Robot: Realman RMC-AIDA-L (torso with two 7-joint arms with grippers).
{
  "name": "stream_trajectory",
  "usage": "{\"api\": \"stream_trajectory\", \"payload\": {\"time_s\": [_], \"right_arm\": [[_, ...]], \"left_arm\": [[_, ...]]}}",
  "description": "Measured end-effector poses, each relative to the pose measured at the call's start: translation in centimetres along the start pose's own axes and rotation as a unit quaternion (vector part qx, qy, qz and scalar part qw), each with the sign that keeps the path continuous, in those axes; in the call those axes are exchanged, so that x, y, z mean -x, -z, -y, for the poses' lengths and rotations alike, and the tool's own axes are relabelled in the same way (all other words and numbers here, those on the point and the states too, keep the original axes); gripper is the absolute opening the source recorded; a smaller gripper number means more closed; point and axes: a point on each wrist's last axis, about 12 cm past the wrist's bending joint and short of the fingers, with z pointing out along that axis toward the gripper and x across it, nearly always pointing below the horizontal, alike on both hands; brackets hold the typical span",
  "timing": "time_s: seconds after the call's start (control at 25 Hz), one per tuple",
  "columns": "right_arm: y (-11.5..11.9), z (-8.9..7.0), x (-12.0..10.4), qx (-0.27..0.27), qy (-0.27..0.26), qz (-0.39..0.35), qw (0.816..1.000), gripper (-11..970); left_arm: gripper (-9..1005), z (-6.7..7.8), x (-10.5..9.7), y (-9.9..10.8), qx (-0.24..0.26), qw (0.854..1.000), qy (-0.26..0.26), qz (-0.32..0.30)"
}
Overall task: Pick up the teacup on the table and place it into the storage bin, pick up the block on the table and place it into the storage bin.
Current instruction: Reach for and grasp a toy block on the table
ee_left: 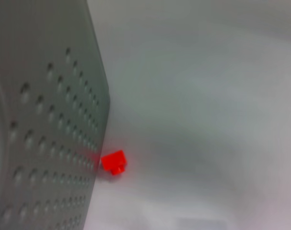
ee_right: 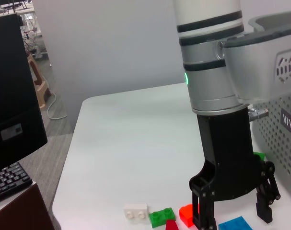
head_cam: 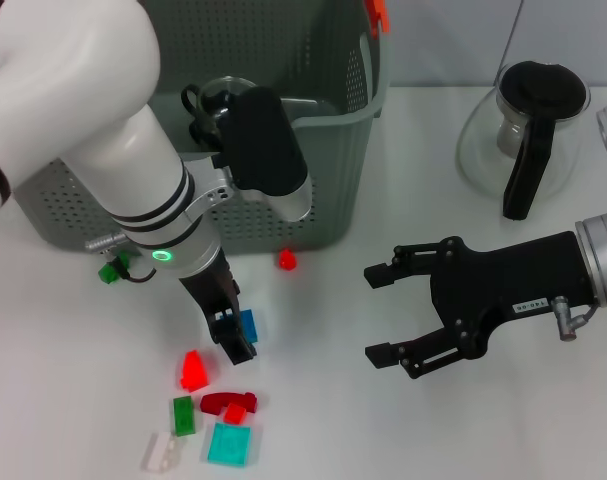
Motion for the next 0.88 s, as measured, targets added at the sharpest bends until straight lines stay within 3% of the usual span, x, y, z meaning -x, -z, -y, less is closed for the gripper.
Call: {"api": "stream_trajectory", "payload": {"time_s": [0.32,0.52,0.88], "right_arm": [[-0.22,0.05,0.17,0.003,0.0,0.005,1.0,931],[-0.22,0.12,0.21,0.001,0.0,0.007,1.0,930],[-0.24,0.18,0.2,-0.002,0.0,0.006,1.0,930]], "left_arm": [[833,-0.08,0.31,-0.24,0.001,1.0,-0.004,-0.005],[637,0.16,0.47,-0.48,0.002,1.0,-0.016,-0.013],[601,0.27,0.61,-0.57,0.003,1.0,-0.022,-0.013]]}}
